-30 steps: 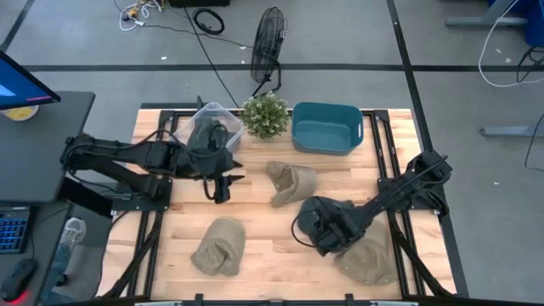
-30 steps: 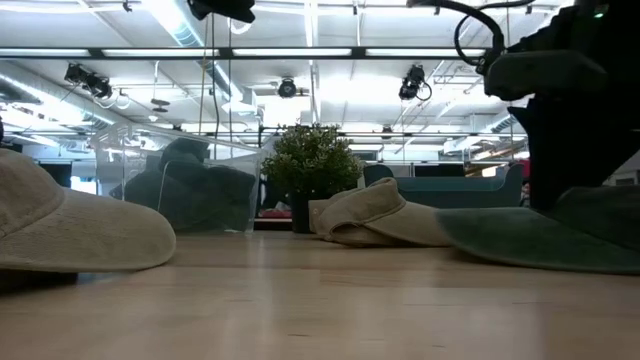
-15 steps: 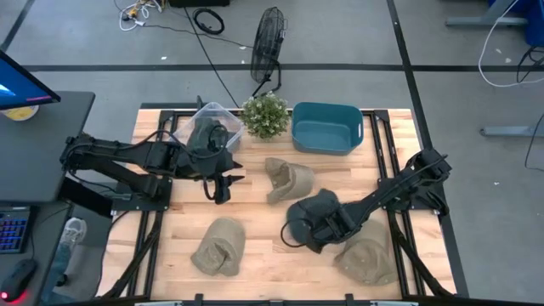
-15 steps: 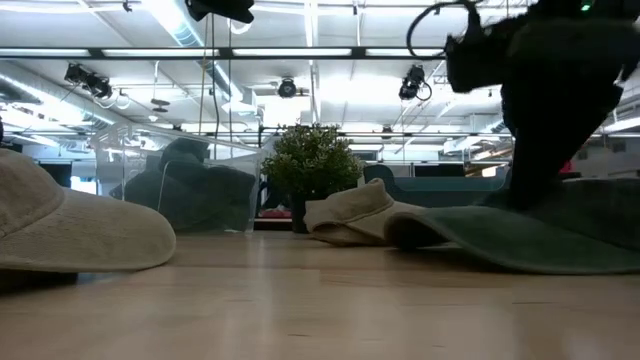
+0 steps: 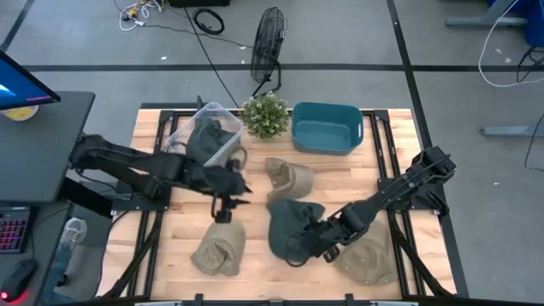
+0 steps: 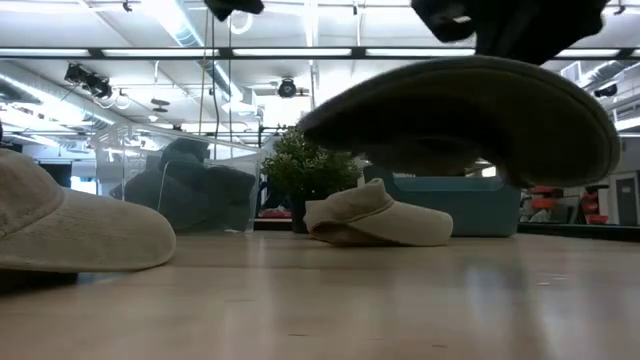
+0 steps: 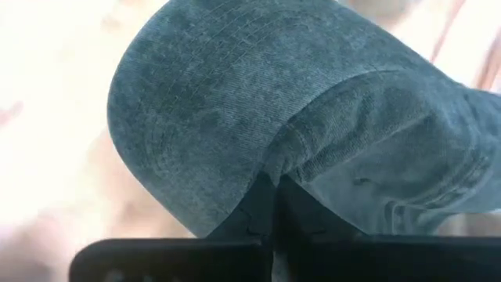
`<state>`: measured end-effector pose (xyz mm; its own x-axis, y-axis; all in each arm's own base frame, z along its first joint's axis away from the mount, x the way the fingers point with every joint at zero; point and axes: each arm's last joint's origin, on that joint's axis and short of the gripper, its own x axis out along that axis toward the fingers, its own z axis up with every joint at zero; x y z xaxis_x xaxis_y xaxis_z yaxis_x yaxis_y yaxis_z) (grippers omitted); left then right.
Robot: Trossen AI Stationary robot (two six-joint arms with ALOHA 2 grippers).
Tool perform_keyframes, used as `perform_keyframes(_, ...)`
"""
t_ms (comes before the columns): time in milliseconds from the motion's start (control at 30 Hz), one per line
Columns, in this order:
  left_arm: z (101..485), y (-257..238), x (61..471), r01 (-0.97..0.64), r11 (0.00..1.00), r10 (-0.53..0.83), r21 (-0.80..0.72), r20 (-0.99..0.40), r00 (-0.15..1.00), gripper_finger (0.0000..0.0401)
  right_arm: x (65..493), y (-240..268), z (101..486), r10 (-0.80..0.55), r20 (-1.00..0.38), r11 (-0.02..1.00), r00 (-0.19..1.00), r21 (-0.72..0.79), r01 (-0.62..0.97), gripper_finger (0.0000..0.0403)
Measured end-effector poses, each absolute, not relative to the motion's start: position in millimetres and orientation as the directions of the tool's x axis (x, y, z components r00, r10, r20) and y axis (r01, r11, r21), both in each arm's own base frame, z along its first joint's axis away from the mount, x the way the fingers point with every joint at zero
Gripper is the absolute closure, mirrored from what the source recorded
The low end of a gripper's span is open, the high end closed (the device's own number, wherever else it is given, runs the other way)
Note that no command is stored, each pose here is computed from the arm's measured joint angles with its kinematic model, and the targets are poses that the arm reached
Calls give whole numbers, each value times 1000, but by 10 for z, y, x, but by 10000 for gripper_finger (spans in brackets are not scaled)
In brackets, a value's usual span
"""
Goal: Pick & Place hat
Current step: Put the gray cap into the transparent bin
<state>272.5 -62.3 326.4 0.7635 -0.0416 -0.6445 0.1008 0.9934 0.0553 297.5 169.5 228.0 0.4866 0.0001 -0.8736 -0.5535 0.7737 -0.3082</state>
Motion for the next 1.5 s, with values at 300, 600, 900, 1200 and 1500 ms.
perform_keyframes(300,2780,-891,3176,233,961,-66,151,-690,721,201,3069,1599,2302,-31,-846,631,532,-429,-646,400)
perform_keyframes(600,2585,-1007,3395,343,912,-117,224,-659,743,147,3113,1506,2299,-48,-847,586,529,-453,-672,401)
perform_keyframes(900,2422,-885,3462,281,944,-76,172,-716,694,145,3144,1487,2318,-131,-805,456,579,-568,-686,401)
perform_keyframes(1200,2400,-876,3446,358,930,-188,76,-740,646,187,3145,1437,2335,-298,-736,413,608,-674,-613,401)
perform_keyframes(1500,2399,-864,3448,354,933,-190,69,-741,644,312,3144,1445,2331,-270,-751,577,603,-627,-523,390)
